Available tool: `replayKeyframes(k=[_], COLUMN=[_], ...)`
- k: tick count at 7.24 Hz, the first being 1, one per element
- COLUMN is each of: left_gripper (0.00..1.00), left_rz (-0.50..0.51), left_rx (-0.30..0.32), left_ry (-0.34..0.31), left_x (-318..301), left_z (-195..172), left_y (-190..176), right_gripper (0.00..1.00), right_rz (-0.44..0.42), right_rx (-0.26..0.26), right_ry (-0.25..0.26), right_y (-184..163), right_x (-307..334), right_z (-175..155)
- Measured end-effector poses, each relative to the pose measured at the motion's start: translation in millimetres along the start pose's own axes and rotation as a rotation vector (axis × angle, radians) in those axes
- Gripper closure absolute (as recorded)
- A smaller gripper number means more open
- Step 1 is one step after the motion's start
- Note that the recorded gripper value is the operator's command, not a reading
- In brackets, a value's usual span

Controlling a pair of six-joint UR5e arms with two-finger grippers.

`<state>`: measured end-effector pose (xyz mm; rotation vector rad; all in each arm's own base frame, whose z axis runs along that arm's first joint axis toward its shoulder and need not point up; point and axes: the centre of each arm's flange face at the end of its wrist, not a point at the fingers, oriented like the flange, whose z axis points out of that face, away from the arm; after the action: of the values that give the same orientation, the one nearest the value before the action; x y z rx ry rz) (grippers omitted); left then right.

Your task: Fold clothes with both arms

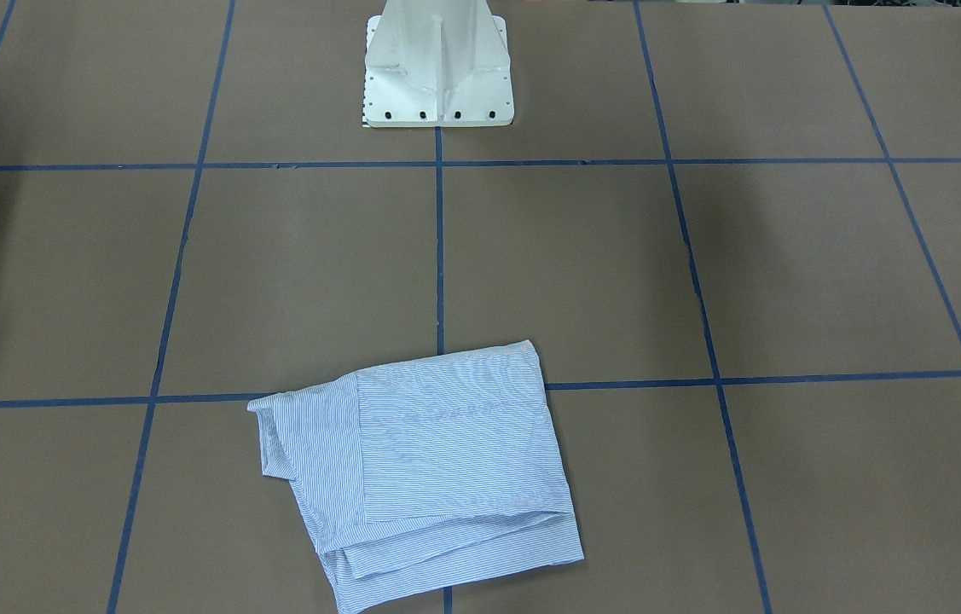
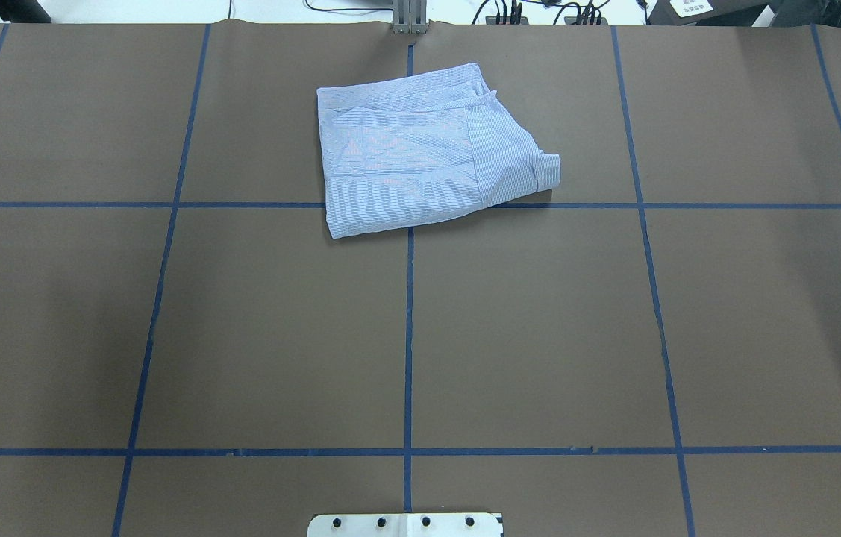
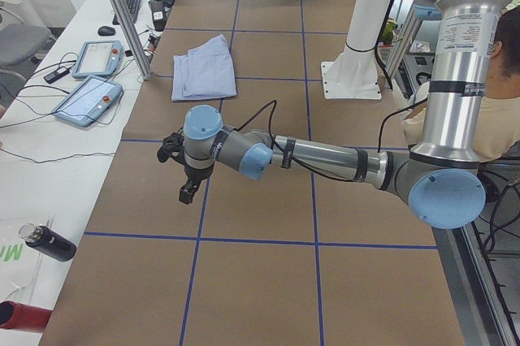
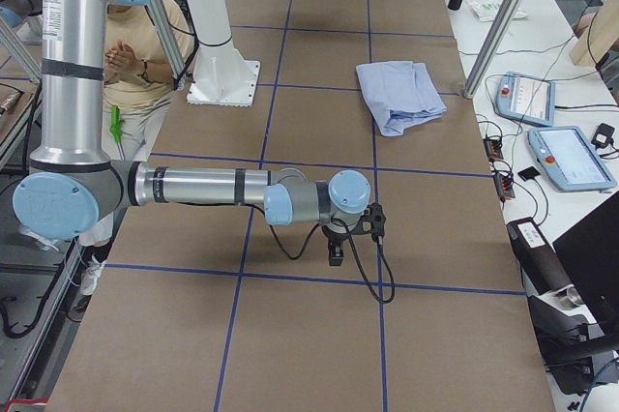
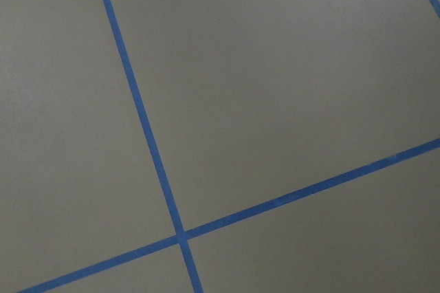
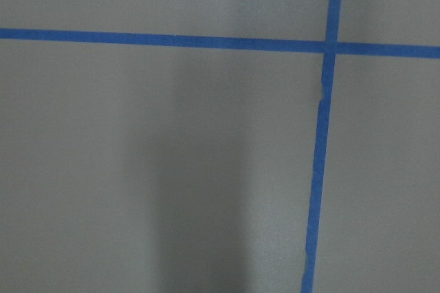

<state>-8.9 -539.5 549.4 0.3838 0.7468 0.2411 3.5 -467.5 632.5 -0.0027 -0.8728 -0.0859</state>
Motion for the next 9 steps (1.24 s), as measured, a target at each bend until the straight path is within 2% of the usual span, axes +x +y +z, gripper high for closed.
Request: replayKeyframes(k=[6, 9], left_gripper=[0.00, 0.00], left_rz=[0.030, 0.049], left_rx=[0.042, 0.051], left_ry=[0.012, 0.030], left_x=[19, 26], left_z=[-18, -22], left_y=[-11, -16], right_gripper=[0.00, 0.00], right_rz=[-0.025, -0.023], right_rx=[0.031, 0.034], right_ry=[0.003, 0.030], right_y=[-14, -19], right_x=[-8, -6], right_z=[-14, -14])
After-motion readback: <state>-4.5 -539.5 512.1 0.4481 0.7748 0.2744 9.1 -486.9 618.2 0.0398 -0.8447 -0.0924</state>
